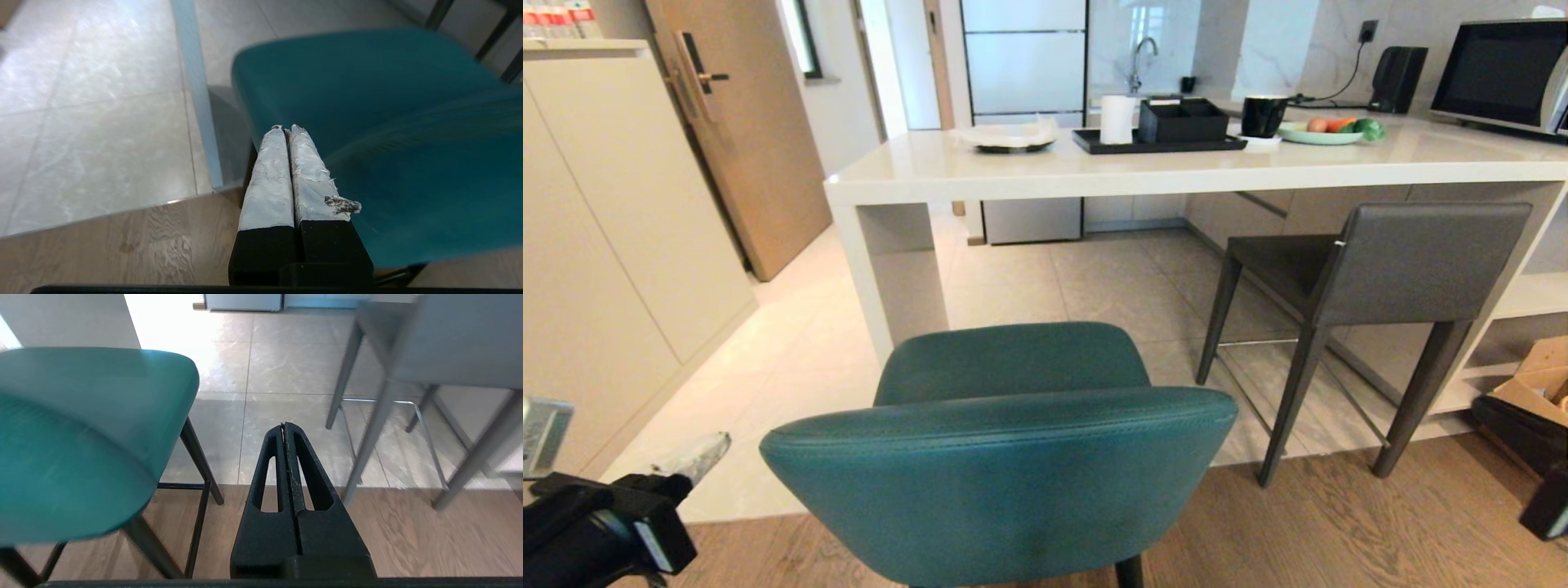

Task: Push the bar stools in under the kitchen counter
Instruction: Push the blue chair back under the dining table

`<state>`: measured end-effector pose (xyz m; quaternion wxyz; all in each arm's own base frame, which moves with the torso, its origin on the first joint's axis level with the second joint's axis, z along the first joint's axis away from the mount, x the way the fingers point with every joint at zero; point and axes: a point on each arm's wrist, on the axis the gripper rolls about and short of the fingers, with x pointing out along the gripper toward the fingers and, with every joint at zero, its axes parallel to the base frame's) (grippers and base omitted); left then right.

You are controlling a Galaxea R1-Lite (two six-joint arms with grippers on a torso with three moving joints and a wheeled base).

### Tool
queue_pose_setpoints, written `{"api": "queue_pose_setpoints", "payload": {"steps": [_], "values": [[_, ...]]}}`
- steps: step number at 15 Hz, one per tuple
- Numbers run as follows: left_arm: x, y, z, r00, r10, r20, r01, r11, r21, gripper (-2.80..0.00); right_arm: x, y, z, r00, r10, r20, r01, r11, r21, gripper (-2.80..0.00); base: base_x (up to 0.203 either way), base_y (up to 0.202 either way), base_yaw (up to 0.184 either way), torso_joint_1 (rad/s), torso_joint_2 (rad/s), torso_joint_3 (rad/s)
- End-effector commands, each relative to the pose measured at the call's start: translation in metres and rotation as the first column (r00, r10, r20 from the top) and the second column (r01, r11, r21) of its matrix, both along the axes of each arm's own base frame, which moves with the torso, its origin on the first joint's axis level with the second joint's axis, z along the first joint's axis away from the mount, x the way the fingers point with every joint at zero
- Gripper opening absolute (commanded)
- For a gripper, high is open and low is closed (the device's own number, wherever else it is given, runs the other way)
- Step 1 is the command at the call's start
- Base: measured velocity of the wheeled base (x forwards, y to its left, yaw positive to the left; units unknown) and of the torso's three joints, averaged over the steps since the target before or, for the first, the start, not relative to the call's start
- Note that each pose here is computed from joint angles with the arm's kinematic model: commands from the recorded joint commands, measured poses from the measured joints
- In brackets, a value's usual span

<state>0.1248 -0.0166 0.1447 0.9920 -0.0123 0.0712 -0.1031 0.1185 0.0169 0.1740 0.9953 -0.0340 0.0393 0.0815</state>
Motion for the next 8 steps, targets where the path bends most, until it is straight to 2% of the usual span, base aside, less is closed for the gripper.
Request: {"api": "queue_pose_setpoints", "payload": {"steps": [1,3,5,8], "values": [[0.038,-0.004,-0.027,0.999,-0.012,-0.053,0.012,1.000,0.010,-2.80,0.054,0.028,-0.024,0.998,0.040,-0.058,-0.042,0.999,-0.032,-2.80,0.000,0.000,0.000,0.000,0.00,0.000],[0.052,0.001,-0.036,1.000,0.001,-0.030,-0.001,1.000,0.015,-2.80,0.061,0.058,-0.032,0.996,0.089,-0.006,-0.089,0.995,-0.039,-2.80,0.000,0.000,0.000,0.000,0.00,0.000],[0.060,0.010,-0.044,0.999,0.009,-0.045,-0.009,1.000,0.012,-2.80,0.058,0.074,-0.044,0.991,0.126,-0.031,-0.128,0.991,-0.045,-2.80,0.000,0.000,0.000,0.000,0.00,0.000],[0.068,0.012,-0.057,0.996,-0.015,-0.094,0.015,1.000,0.006,-2.80,0.066,0.083,-0.057,0.988,0.133,-0.078,-0.136,0.990,-0.038,-2.80,0.000,0.000,0.000,0.000,0.00,0.000]]}}
